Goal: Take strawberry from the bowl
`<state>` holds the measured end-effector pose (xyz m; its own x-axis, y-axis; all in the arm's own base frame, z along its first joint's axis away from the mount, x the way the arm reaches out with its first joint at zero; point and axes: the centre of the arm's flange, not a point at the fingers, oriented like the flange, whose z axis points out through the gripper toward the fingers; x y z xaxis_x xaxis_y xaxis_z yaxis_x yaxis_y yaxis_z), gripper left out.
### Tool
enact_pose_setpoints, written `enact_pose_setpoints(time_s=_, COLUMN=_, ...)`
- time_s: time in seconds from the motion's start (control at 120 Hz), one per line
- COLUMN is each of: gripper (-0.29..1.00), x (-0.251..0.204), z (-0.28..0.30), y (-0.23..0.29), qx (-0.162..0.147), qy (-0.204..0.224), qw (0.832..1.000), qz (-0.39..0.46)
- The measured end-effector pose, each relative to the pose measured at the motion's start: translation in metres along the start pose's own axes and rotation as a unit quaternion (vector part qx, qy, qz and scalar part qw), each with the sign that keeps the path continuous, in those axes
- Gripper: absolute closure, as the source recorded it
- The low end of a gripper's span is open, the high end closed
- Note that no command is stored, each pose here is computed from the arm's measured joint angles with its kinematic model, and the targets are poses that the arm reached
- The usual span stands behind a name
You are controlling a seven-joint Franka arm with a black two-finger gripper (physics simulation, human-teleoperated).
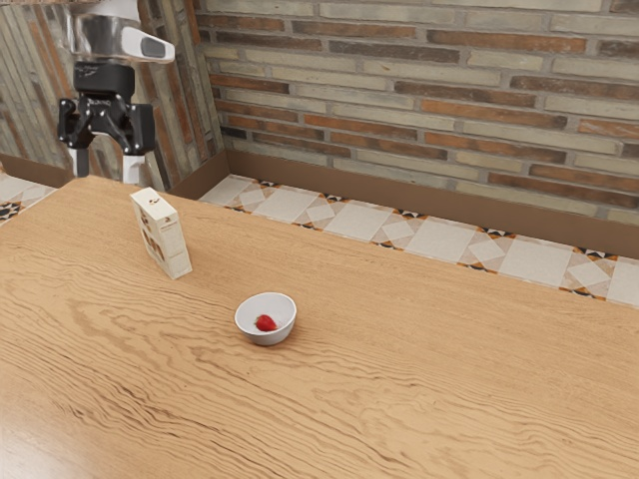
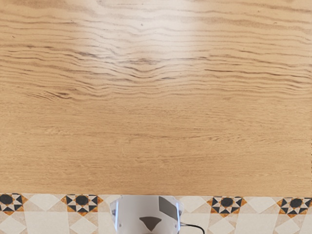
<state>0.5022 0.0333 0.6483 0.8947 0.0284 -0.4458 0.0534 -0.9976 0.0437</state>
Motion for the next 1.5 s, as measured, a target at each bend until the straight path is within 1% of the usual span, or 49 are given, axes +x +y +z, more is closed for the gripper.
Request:
enact_pose_setpoints(time_s=0.067, gripper=0.0, x=0.02, z=-0.002, y=-0.004, qx=-0.003, qy=0.048, qw=0.999, qz=-0.003)
enact_pose_setpoints(time_s=0.1, gripper=0.0, x=0.039, z=0.001, y=0.001, qx=0.0, qy=0.061, qw=0.998, qz=0.001)
enact_pose_setpoints(time_s=0.142, gripper=0.0, x=0.073, z=0.015, y=0.021, qx=0.014, qy=0.065, qw=0.998, qz=0.016)
enact_pose_setpoints(time_s=0.183, gripper=0.0, x=0.11, z=0.03, y=0.051, qx=0.026, qy=0.073, qw=0.996, qz=0.048)
enact_pose_setpoints(time_s=0.225, gripper=0.0, x=0.141, z=0.04, y=0.08, qx=0.028, qy=0.09, qw=0.991, qz=0.09)
enact_pose_setpoints(time_s=0.283, gripper=0.0, x=0.163, z=0.054, y=0.109, qx=0.026, qy=0.111, qw=0.981, qz=0.155)
enact_pose_setpoints(time_s=0.35, gripper=0.01, x=0.156, z=0.094, y=0.112, qx=0.016, qy=0.115, qw=0.97, qz=0.213)
enact_pose_setpoints(time_s=0.408, gripper=0.01, x=0.159, z=0.115, y=0.112, qx=0.017, qy=0.128, qw=0.957, qz=0.261)
enact_pose_setpoints(time_s=0.5, gripper=0.02, x=0.185, z=0.15, y=0.111, qx=0.023, qy=0.131, qw=0.935, qz=0.329)
enact_pose_setpoints(time_s=0.567, gripper=0.04, x=0.195, z=0.178, y=0.108, qx=0.03, qy=0.135, qw=0.918, qz=0.371)
enact_pose_setpoints(time_s=0.608, gripper=0.06, x=0.212, z=0.195, y=0.108, qx=0.034, qy=0.136, qw=0.907, qz=0.396)
enact_pose_setpoints(time_s=0.683, gripper=0.1, x=0.238, z=0.208, y=0.11, qx=0.043, qy=0.139, qw=0.887, qz=0.439)
enact_pose_setpoints(time_s=0.758, gripper=0.14, x=0.249, z=0.214, y=0.109, qx=0.052, qy=0.141, qw=0.867, qz=0.475)
enact_pose_setpoints(time_s=0.967, gripper=0.21, x=0.267, z=0.245, y=0.067, qx=0.072, qy=0.123, qw=0.832, qz=0.536)
enact_pose_setpoints(time_s=1.067, gripper=0.25, x=0.273, z=0.247, y=0.058, qx=0.085, qy=0.126, qw=0.813, qz=0.562)
enact_pose_setpoints(time_s=1.142, gripper=0.27, x=0.279, z=0.254, y=0.047, qx=0.088, qy=0.125, qw=0.803, qz=0.576)
enact_pose_setpoints(time_s=1.3, gripper=0.31, x=0.285, z=0.258, y=0.049, qx=0.095, qy=0.124, qw=0.774, qz=0.614)
enact_pose_setpoints(time_s=1.5, gripper=0.33, x=0.293, z=0.273, y=0.048, qx=0.094, qy=0.116, qw=0.75, qz=0.645)
